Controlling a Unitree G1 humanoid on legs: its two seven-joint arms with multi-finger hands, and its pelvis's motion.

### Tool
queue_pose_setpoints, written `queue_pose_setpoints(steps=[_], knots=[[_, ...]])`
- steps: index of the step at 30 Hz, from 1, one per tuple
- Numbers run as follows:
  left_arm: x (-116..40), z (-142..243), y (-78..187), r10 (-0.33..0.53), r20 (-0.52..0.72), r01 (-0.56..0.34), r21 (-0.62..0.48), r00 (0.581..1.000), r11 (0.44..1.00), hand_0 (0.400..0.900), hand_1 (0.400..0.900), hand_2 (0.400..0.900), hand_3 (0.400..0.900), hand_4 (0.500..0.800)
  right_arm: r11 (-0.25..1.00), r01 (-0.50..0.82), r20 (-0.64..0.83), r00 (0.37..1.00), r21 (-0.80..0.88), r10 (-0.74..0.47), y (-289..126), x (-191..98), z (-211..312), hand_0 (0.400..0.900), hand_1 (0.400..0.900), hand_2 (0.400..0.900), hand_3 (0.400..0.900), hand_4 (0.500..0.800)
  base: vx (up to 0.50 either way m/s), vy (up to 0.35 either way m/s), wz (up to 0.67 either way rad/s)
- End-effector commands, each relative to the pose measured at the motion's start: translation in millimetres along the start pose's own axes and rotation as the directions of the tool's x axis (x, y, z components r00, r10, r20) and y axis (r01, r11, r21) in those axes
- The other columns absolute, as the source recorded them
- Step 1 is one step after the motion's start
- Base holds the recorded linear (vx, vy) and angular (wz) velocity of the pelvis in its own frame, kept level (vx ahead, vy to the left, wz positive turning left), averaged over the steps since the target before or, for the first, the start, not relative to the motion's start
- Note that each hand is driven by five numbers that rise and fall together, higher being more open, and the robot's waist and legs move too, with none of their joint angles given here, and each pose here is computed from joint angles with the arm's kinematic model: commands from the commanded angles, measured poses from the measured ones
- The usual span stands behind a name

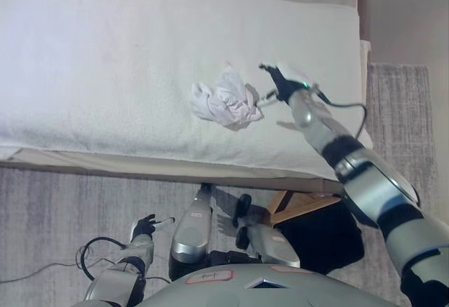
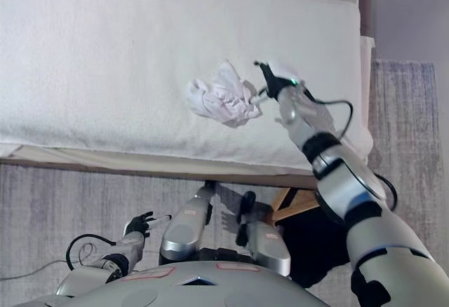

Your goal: Put the clothes on the bed into the basket.

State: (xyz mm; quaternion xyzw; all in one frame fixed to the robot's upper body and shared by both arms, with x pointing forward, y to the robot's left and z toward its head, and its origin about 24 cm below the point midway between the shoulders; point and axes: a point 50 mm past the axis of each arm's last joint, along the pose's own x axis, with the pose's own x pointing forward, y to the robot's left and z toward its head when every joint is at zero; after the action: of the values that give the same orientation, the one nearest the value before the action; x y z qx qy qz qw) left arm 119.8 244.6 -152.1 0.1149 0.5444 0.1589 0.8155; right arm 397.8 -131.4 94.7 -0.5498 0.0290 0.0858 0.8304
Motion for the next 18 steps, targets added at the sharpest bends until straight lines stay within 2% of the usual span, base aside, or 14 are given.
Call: queue_pose_setpoints(steps=[1, 8, 18], knots=[[3.0, 10.5, 15.2, 0.074, 0.013, -0.074, 0.019, 0.997, 0.997, 0.900, 0.900, 0.900, 0.900, 0.800, 0.993, 0.116, 0.084, 0.990, 0.024, -0.117, -32.1, 9.3, 36.1, 0.900, 0.900, 0.900, 0.900, 0.800, -0.013, -0.042, 0.41], [4.1, 26.8, 16.5, 0.079, 0.052, -0.079, 0.005, 0.996, 0.997, 0.900, 0.900, 0.900, 0.900, 0.800, 0.994, 0.111, 0.038, 0.993, 0.022, -0.111, -35.1, 14.2, 39.6, 0.900, 0.900, 0.900, 0.900, 0.800, -0.011, -0.034, 0.38], [4.1, 43.6, 14.4, 0.078, 0.090, -0.077, -0.023, 0.993, 0.997, 0.900, 0.900, 0.900, 0.900, 0.800, 0.996, 0.077, -0.006, 0.997, 0.048, -0.076, -24.8, 14.8, 36.4, 0.900, 0.900, 0.900, 0.900, 0.800, -0.022, -0.014, 0.19]])
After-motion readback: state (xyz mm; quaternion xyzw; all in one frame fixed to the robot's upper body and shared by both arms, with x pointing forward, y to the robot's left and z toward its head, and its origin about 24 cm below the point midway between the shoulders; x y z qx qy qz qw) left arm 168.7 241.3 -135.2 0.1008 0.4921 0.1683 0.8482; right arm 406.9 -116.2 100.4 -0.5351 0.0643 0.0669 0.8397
